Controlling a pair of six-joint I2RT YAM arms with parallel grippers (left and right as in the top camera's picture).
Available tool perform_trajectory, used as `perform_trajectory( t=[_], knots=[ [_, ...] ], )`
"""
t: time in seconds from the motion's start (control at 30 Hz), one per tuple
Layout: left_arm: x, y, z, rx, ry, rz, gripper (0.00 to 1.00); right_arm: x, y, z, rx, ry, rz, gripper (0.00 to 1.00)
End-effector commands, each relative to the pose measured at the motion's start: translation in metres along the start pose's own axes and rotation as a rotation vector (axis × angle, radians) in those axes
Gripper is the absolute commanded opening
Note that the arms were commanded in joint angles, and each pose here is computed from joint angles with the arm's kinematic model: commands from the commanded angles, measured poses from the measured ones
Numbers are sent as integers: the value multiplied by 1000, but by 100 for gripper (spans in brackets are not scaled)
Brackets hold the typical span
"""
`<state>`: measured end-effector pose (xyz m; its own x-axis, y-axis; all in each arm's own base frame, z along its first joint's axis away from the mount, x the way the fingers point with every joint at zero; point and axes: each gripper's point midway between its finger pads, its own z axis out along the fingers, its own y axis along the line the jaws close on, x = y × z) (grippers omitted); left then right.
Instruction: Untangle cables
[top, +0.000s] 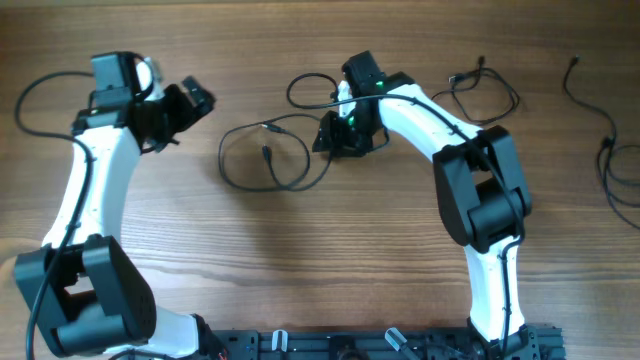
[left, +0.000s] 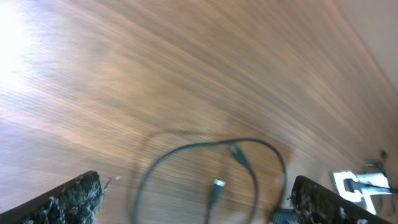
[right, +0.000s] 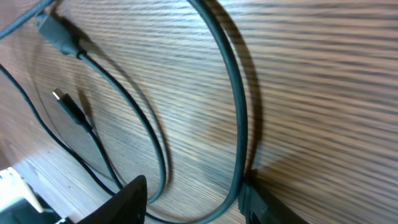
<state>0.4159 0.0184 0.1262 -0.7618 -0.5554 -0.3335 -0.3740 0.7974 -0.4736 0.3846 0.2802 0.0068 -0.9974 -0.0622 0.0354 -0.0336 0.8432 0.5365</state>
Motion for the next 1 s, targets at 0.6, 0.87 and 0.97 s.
perform_trajectory(
  t=[0.6,0.87,0.97],
  knots=[
    [-8,38,-5,-92,-19,-86,100,11,6,59,519,-270,-191,73],
    [-8,38,-5,-92,-19,-86,100,-35,44,54,588,-344,-891,91],
    [-8,38,-5,-92,-19,-86,100,-50,49,47,625,-405,-933,92]
  ],
)
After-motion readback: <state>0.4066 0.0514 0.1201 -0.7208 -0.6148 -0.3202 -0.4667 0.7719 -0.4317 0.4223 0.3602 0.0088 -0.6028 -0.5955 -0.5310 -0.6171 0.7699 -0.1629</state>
